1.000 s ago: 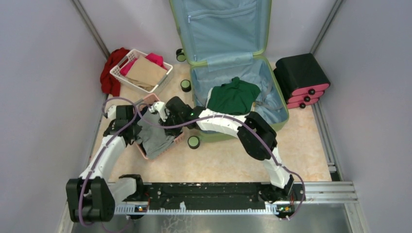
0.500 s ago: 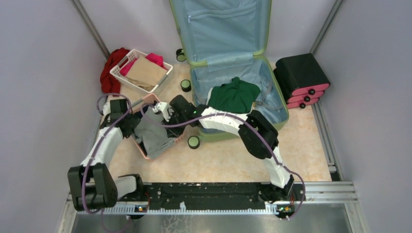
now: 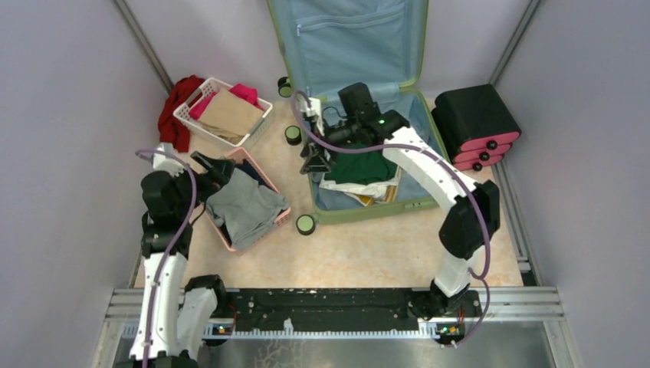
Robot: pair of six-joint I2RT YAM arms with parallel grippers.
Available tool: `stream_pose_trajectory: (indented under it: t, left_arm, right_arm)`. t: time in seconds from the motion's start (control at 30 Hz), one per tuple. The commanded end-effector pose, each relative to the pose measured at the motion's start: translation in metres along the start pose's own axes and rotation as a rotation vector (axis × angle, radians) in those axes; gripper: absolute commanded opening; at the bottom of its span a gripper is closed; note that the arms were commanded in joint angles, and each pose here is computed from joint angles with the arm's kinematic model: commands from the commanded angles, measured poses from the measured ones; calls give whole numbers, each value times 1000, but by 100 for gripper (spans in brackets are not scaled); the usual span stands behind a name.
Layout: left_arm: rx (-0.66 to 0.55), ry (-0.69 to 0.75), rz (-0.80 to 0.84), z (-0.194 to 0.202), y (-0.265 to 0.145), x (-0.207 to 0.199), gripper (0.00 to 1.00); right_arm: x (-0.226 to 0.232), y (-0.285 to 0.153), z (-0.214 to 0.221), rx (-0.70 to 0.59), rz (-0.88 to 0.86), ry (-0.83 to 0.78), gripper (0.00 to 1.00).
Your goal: Open, take out, and arrange the luggage
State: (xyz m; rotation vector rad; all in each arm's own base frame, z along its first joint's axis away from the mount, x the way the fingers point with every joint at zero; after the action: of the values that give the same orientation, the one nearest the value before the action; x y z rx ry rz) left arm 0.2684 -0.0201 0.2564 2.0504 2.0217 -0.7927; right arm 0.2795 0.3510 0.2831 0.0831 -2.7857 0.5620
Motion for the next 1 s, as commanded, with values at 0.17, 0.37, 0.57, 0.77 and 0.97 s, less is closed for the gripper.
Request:
stream_pose_trajectory:
  t: [0.17,0.37,0.57,0.77,0.97]
  left_arm:
    - [43,-37,651,22,-32,-77,99]
    - [202,-113,787,47,-35,-86,91]
    - [202,-130,777,60,-38,-86,92]
    - [213,-156,760,71,-40,-80,92]
    - [228,-168,751,78,-40,-77,92]
  right_arm:
    - [-24,-81,58,133,204,-183,67]
    - [-44,-114,89,171,298,-342,73]
    - [-70,-116,110,241,343,-377,73]
    - [-85,-110,122,265,359,-321,69]
    - [-95,-102,137,306,371,-274,61]
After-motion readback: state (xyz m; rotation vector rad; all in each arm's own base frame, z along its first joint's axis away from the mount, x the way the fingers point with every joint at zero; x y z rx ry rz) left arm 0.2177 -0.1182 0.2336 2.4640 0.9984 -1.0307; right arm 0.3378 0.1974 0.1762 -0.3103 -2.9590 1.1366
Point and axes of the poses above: each gripper's point midway between its finger pads, its own y axis out along the fingers, its own x axis along the line the jaws close on, z = x × y, the point moved 3 cm from there along -y, back along the fingers, and after that the axes turned 10 degrees about y, right-handed, at the moved point
